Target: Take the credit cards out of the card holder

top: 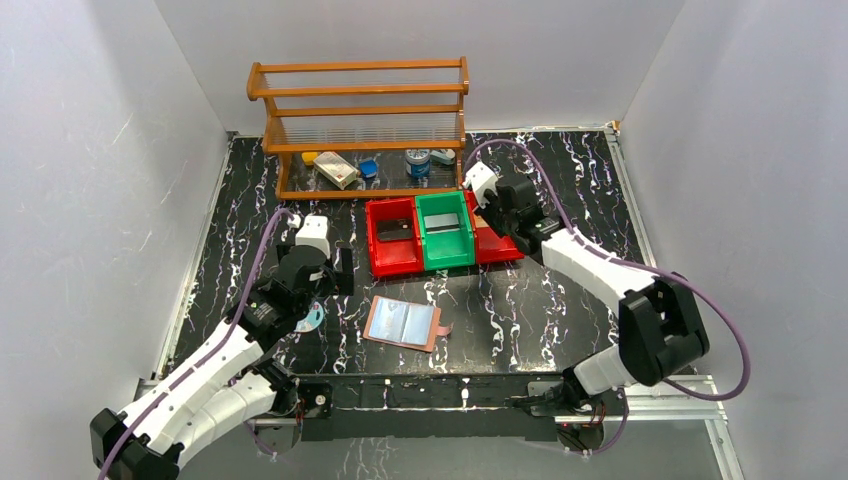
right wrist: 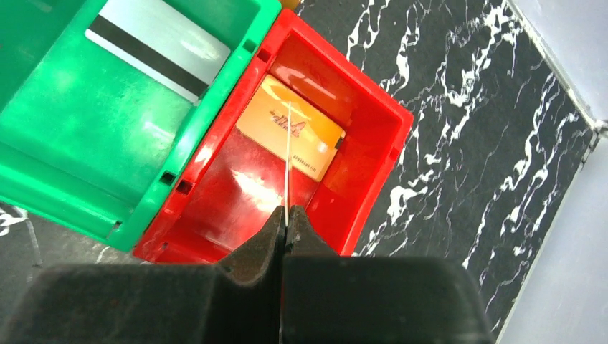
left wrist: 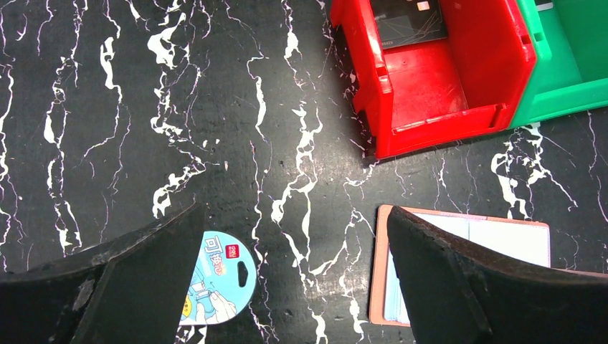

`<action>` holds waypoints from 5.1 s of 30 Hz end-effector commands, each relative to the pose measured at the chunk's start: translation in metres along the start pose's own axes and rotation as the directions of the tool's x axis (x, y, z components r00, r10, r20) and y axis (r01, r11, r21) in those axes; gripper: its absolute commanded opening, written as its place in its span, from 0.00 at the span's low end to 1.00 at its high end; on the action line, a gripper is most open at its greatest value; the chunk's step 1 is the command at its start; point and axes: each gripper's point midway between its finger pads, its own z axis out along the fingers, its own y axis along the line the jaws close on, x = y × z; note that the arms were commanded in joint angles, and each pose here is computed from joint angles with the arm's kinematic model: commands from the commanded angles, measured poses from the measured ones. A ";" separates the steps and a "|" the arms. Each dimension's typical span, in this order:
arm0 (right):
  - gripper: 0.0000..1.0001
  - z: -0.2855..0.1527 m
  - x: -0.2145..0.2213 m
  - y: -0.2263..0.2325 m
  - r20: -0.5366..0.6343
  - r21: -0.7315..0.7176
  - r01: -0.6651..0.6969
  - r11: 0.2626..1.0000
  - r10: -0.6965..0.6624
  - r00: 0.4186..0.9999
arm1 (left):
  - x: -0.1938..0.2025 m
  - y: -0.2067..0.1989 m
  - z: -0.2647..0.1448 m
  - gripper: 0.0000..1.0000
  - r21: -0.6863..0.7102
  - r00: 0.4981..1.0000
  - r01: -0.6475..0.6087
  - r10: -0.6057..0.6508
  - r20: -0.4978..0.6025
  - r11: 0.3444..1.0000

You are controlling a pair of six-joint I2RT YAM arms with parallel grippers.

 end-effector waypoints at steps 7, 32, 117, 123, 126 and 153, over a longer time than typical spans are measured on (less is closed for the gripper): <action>0.02 0.043 -0.026 -0.029 0.043 -0.001 0.182 0.983 -0.182 0.982 | -0.004 0.002 0.002 0.98 -0.016 1.000 0.002 -0.002 0.012 1.000; 0.03 0.103 0.007 -0.024 -0.040 -0.062 0.394 0.917 -0.396 0.917 | -0.001 0.001 0.004 0.98 -0.011 1.000 0.000 0.000 0.001 1.000; 0.95 -0.080 -0.069 0.107 -0.185 -0.402 -0.864 0.305 0.896 0.402 | 0.005 -0.003 0.009 0.98 -0.002 1.000 -0.006 0.006 -0.024 1.000; 0.90 -0.078 -0.036 0.162 -0.155 -0.123 -0.915 0.383 0.904 0.399 | 0.005 0.000 0.009 0.98 -0.017 1.000 -0.001 0.001 -0.021 1.000; 0.89 -0.075 -0.030 0.193 -0.189 -0.047 -0.890 0.454 0.870 0.455 | 0.003 0.005 0.008 0.98 -0.046 1.000 0.008 -0.009 -0.015 0.999; 0.74 -0.039 -0.016 0.308 -0.424 0.025 -0.781 0.624 0.714 0.557 | 0.009 0.068 0.007 0.98 -0.353 0.966 0.243 -0.260 0.000 0.903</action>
